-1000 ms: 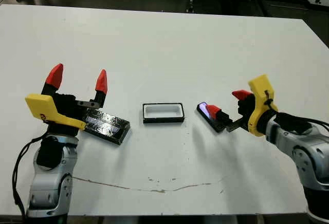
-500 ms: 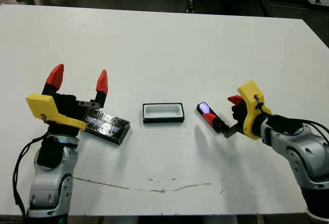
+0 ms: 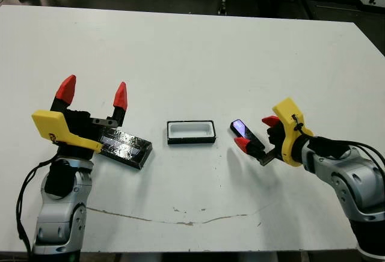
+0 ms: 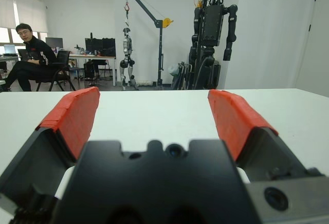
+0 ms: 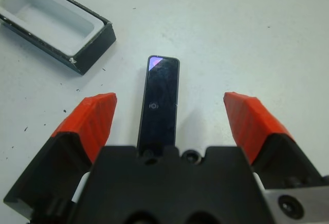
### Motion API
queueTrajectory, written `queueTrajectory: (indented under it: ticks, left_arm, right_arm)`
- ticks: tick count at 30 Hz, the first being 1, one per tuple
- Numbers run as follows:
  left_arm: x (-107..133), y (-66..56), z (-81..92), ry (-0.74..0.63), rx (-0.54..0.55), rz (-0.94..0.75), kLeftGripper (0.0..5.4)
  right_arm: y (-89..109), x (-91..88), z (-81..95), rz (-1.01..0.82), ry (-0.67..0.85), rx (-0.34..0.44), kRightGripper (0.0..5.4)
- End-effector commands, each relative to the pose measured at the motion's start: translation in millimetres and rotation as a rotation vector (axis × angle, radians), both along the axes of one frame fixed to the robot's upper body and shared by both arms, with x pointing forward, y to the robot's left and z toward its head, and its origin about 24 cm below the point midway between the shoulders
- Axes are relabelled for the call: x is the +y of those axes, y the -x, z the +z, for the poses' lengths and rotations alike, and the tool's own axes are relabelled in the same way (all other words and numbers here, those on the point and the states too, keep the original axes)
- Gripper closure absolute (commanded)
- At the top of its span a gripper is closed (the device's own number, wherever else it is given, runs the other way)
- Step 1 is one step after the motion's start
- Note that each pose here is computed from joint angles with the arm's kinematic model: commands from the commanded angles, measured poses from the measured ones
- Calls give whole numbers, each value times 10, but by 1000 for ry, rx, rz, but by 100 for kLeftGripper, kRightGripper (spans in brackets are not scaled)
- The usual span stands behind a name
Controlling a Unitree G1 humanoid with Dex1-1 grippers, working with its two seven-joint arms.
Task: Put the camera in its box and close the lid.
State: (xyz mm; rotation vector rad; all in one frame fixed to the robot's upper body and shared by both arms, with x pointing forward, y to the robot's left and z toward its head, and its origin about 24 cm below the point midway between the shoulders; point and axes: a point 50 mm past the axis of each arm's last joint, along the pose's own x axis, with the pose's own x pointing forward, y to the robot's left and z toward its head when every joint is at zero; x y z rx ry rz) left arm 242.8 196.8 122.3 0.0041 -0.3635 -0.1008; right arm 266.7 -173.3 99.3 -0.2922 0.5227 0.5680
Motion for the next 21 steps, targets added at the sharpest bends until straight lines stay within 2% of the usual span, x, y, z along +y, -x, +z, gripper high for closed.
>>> queueTrajectory:
  ticks: [1, 7, 11, 21]
  left_arm:
    - [0, 13, -43, 11, 23, 1, 1]
    - [8, 13, -38, 1, 22, 6, 1]
    - [15, 8, -36, -6, 18, 7, 0]
    - [8, 2, -41, 2, 16, 4, 0]
  right_arm:
    - [21, -62, -28, -5, 47, 9, 0]
    - [33, -74, -58, -7, 60, 26, 0]
    - [41, -84, -76, -4, 71, 39, 32]
    - [60, -84, -117, -28, 63, 81, 195]
